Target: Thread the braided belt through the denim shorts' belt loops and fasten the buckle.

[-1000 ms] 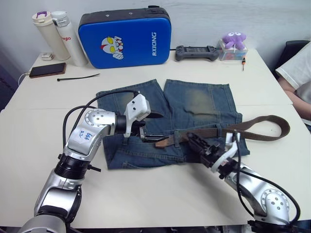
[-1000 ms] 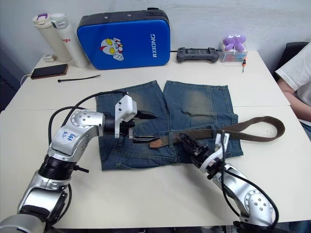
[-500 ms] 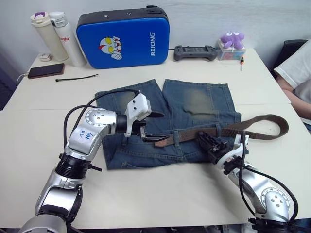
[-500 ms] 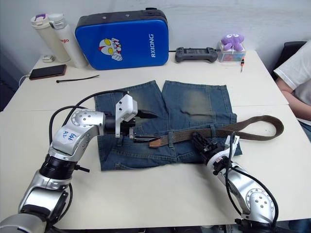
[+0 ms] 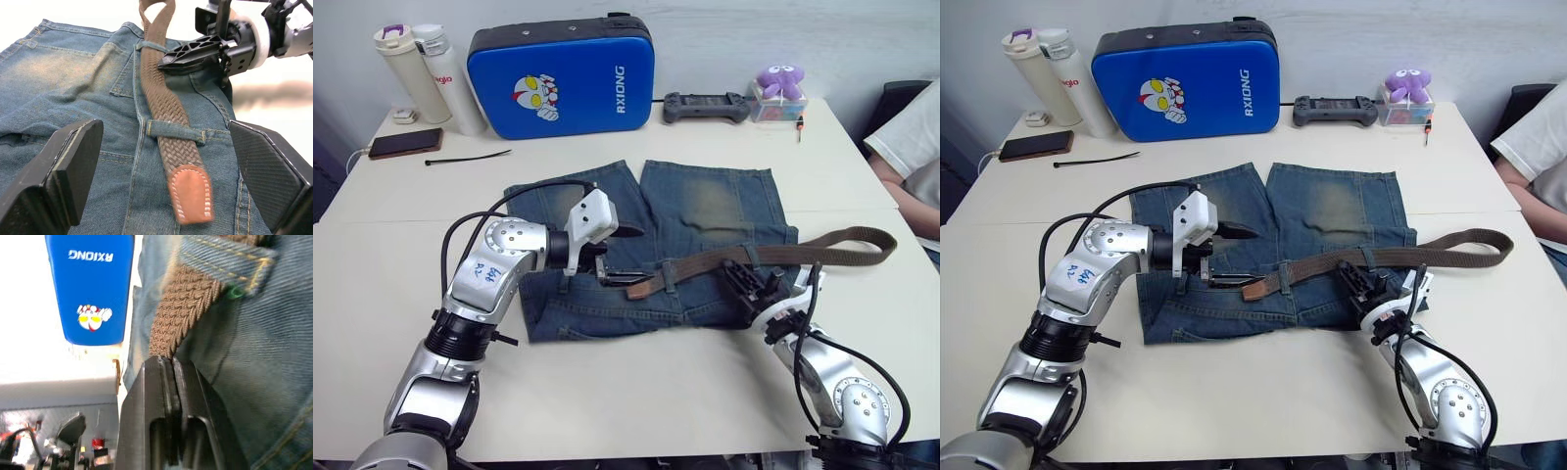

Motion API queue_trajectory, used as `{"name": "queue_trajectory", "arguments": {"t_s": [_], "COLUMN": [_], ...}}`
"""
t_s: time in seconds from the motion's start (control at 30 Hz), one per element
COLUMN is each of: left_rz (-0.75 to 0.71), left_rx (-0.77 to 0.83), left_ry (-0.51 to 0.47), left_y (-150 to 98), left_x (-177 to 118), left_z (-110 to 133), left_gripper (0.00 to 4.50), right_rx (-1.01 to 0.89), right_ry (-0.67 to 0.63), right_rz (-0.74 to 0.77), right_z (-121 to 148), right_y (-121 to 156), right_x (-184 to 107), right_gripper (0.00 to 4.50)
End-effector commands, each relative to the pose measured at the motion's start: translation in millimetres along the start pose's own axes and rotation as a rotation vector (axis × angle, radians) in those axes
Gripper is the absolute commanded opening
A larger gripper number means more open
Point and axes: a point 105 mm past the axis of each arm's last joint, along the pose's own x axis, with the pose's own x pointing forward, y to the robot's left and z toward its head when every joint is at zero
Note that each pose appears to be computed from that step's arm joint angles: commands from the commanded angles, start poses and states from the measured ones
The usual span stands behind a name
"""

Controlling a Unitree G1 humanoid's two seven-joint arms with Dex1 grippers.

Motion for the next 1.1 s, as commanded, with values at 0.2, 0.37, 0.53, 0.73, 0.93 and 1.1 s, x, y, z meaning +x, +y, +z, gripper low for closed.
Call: {"name": "queue_trajectory", "arguments": {"t_s": [0.2, 0.37, 0.53, 0.73, 0.93, 1.1], "left_rz": [0.01, 0.015, 0.015, 0.008, -0.007, -0.034], "left_rx": [0.037, 0.036, 0.038, 0.036, 0.037, 0.034], "left_ry": [-0.009, -0.004, 0.007, 0.005, 0.002, 0.01], "left_y": [2, 2, 2, 2, 1, -1], "left_x": [-3, -6, -7, -4, -1, -2], "left_z": [7, 7, 5, 5, 5, 2], "left_gripper": [4.5, 4.5, 4.5, 4.5, 4.5, 4.5], "right_rx": [-0.021, -0.018, -0.041, -0.12, -0.215, -0.537], "right_ry": [0.148, 0.227, 0.341, 0.41, 0.414, 0.482], "right_rz": [0.004, -0.004, 0.01, 0.01, 0.041, 0.101], "right_z": [-36, -57, -83, -92, -77, -55], "right_y": [7, 6, 12, 15, 24, 51], "right_x": [13, 17, 16, 14, 5, -23], "right_gripper": [0.07, 0.07, 0.07, 0.07, 1.39, 3.82]}}
